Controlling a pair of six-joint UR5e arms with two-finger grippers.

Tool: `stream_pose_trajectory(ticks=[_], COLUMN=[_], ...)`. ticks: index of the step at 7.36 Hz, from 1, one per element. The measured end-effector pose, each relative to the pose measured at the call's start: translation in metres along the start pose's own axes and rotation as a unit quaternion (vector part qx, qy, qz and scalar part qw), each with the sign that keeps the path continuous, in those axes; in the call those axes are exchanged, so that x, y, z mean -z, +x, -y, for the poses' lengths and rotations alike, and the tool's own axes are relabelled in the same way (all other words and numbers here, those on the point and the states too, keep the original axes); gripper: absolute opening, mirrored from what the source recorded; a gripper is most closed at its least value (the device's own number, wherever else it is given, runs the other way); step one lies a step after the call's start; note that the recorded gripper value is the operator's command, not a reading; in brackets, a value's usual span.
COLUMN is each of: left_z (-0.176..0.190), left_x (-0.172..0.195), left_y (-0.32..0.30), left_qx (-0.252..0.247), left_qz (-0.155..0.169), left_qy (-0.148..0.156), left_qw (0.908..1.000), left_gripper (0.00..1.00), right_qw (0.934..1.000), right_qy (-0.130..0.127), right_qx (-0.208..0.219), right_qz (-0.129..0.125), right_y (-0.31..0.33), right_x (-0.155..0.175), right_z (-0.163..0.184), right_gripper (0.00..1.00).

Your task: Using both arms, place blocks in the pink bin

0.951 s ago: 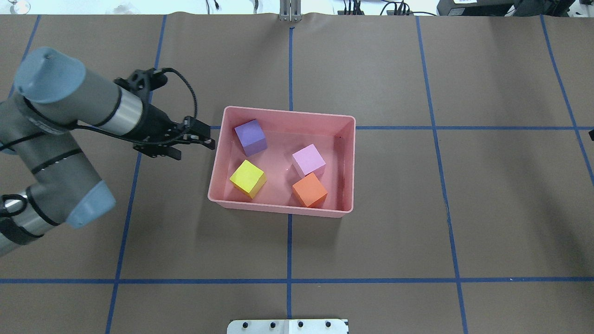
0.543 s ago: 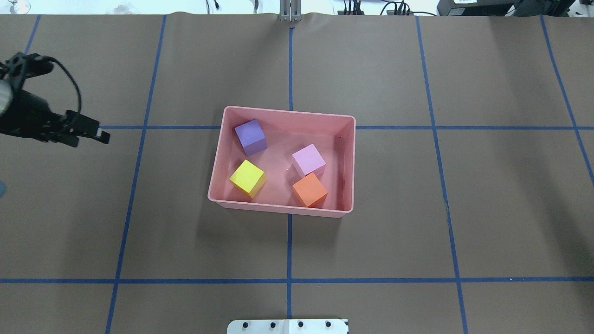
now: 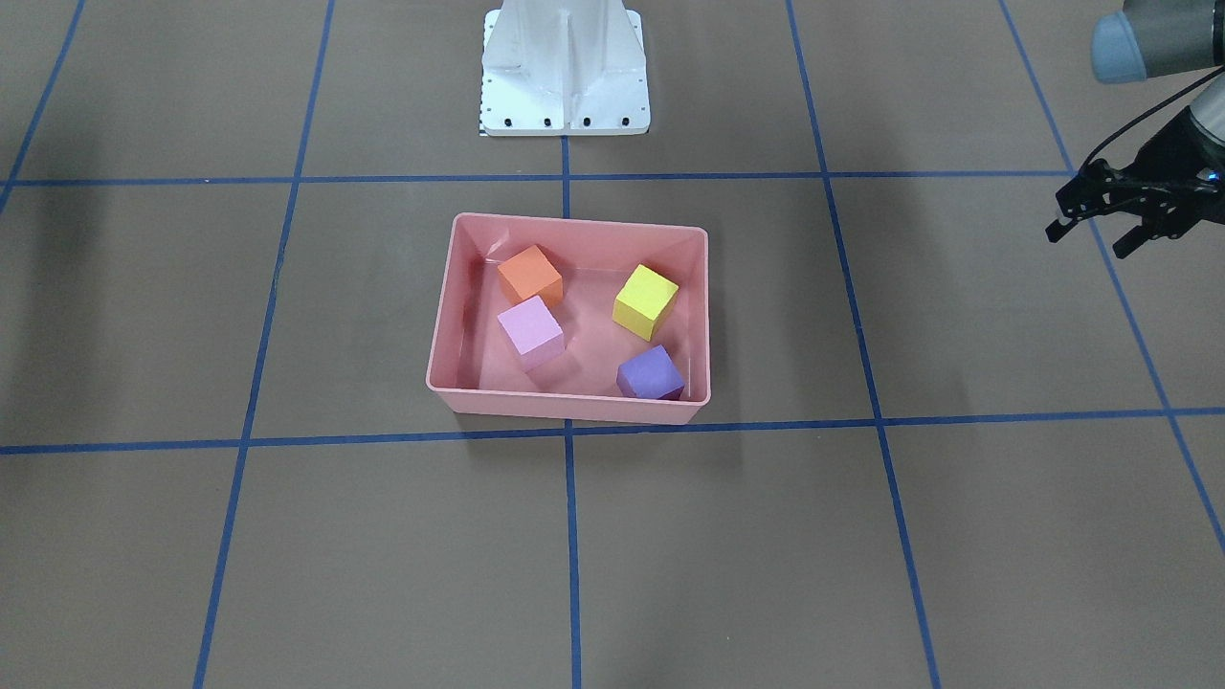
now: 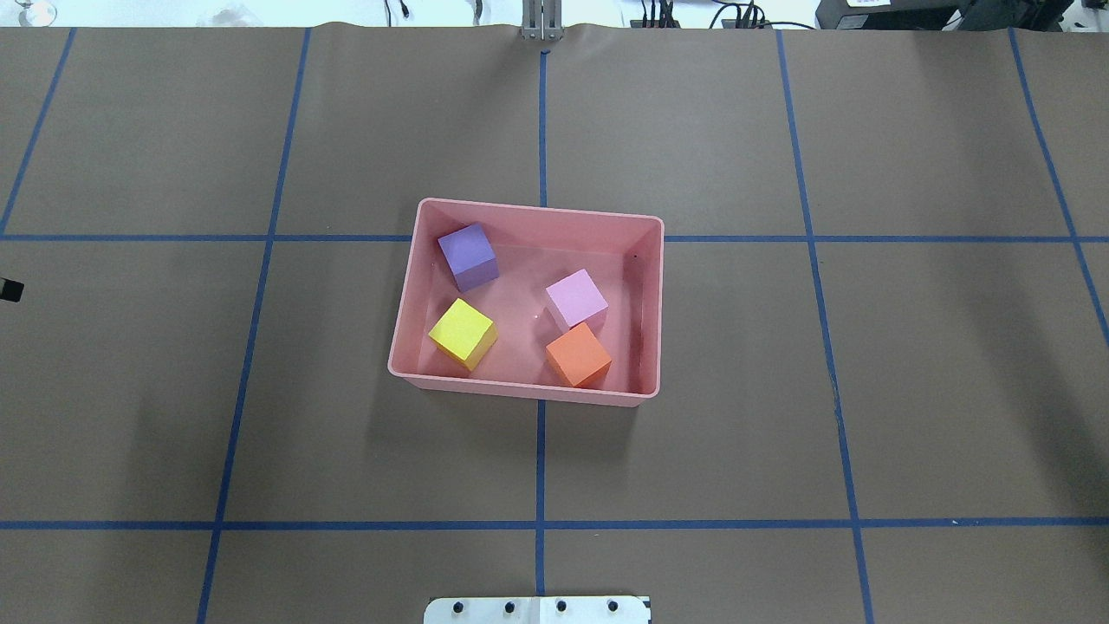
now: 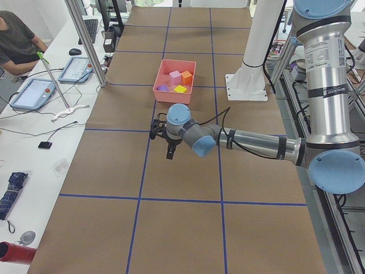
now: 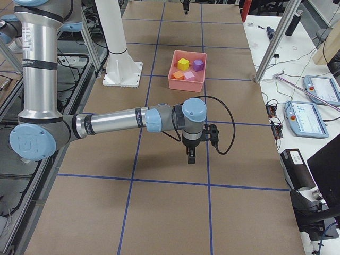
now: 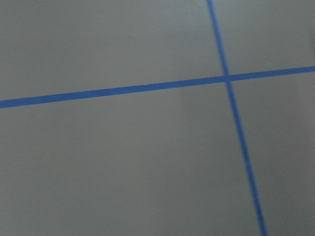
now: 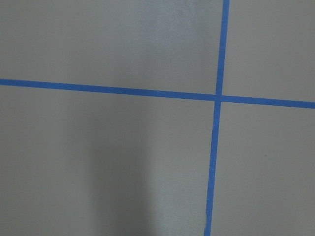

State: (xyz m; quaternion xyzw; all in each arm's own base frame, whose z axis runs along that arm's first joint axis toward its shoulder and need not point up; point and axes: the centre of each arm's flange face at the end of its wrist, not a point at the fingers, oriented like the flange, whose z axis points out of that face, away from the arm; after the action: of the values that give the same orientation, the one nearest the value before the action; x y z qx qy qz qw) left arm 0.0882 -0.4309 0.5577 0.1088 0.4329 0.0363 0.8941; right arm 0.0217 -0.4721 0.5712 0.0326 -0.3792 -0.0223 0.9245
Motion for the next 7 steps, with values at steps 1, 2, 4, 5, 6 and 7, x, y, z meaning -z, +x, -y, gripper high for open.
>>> stream_pose_trajectory(ticks=[1,2,4,5,6,7], left_z=[-0.003,-0.001,0.006,0.01,0.013,0.013], left_x=[0.007,0.018,0.036,0.04,0.043,0.045], left_y=[-0.036,-0.064,-0.092,-0.096,-0.1,-0.106], left_qx=[-0.007,-0.013,0.016,0.036,0.052,0.065], left_qz=[0.033,0.055,0.074,0.079,0.082,0.082], left_qy=[-0.011,-0.029,-0.059,-0.072,-0.081,-0.085], left_qw=[0.9994,0.998,0.9954,0.9937,0.992,0.9908], left_gripper=[1.0,1.0,1.0,1.0,1.0,1.0], right_qw=[1.0,1.0,1.0,0.9999,0.9999,0.9999], right_qy=[0.002,0.002,-0.004,-0.006,-0.008,-0.009], right_qx=[0.0,0.0,-0.005,-0.007,-0.008,-0.01], right_qz=[-0.001,-0.003,-0.005,-0.005,-0.005,-0.006], right_y=[0.0,0.001,0.007,0.01,0.011,0.012], right_x=[0.001,0.001,-0.004,-0.007,-0.008,-0.009], right_z=[0.001,0.001,0.001,0.001,0.0,0.0], right_gripper=[1.0,1.0,1.0,1.0,1.0,1.0])
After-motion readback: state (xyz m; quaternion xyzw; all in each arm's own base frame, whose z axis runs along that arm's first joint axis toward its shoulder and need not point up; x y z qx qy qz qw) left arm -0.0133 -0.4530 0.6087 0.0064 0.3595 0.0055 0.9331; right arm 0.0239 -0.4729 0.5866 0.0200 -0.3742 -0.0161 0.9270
